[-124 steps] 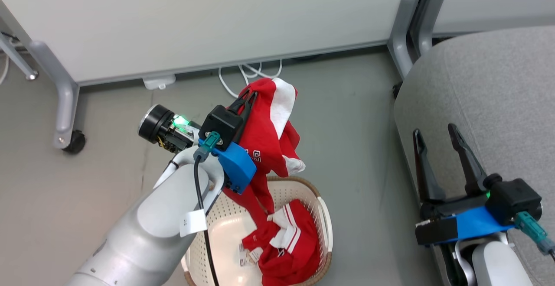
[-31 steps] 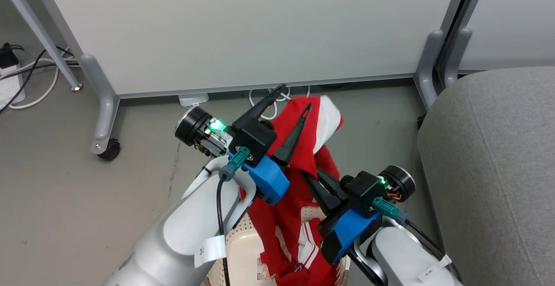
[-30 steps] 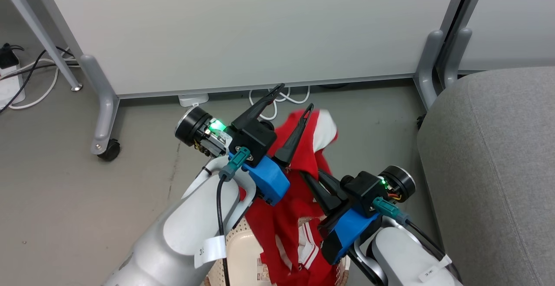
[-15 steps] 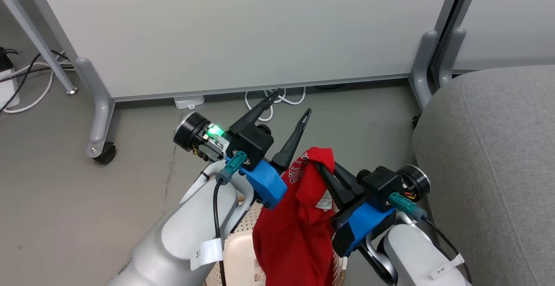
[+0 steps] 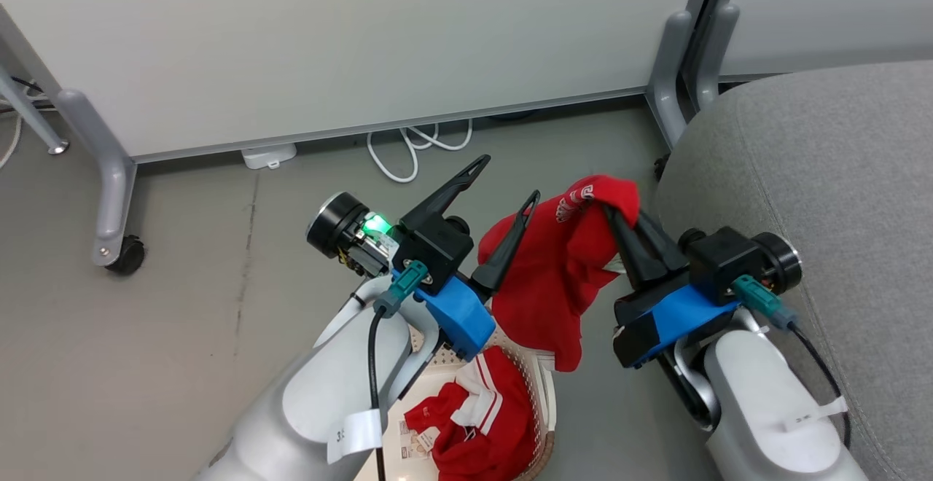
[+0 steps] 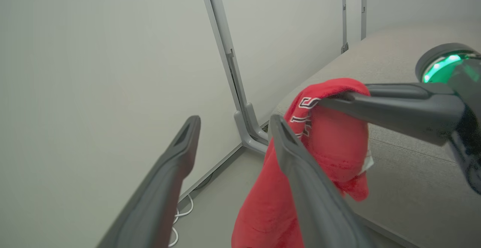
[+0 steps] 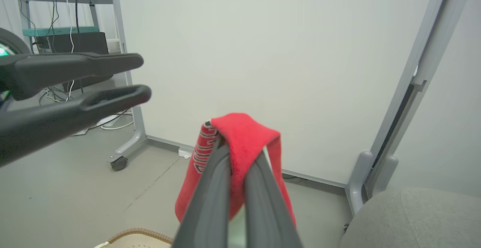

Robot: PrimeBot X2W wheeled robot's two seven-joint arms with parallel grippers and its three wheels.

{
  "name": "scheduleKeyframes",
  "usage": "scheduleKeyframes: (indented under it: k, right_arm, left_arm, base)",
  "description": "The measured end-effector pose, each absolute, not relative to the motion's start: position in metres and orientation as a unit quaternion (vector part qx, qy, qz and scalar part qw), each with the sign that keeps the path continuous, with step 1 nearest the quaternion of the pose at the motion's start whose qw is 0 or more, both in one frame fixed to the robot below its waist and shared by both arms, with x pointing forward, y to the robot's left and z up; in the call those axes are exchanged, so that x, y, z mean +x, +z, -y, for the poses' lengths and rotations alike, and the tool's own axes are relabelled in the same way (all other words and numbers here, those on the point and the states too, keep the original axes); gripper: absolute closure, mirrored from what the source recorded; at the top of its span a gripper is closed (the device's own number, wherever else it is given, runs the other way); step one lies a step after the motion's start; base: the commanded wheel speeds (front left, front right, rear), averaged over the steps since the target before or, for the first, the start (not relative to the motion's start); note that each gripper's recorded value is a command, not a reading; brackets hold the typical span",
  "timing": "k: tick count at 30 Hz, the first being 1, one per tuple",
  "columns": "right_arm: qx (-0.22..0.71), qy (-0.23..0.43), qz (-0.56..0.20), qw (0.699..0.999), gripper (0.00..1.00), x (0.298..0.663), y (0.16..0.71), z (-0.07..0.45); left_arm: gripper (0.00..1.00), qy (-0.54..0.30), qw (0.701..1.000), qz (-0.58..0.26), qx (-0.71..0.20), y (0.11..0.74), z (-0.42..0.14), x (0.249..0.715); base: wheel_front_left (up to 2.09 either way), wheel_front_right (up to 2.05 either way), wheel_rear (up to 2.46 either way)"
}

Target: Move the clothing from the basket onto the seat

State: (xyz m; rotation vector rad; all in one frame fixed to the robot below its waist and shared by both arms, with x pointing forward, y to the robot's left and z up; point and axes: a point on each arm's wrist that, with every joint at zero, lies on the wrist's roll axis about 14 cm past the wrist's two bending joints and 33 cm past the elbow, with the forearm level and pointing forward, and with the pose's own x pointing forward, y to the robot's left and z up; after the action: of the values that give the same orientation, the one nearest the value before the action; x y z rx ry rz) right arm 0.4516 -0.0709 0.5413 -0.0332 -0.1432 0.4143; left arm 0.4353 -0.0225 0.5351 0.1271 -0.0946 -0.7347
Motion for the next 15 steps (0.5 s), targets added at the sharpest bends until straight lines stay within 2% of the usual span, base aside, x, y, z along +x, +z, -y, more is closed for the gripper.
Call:
scheduleKeyframes:
  k: [7, 15]
  right_arm:
    - [-0.018, 0.128, 0.085, 0.988, 1.0, 0.464, 0.55, 0.128]
    - [-0.026, 0.044, 0.093, 0.994, 1.0, 0.462, 0.553, 0.19]
  left_arm:
    - [0.0, -0.4, 0.915, 0.03, 0.048, 0.517, 0.054, 0.43]
    - [0.0, -0.46, 0.887, 0.014, 0.038, 0.497, 0.094, 0.421]
  base:
    - [0.0, 0.0, 0.0]
    - [0.0, 0.0, 0.0]
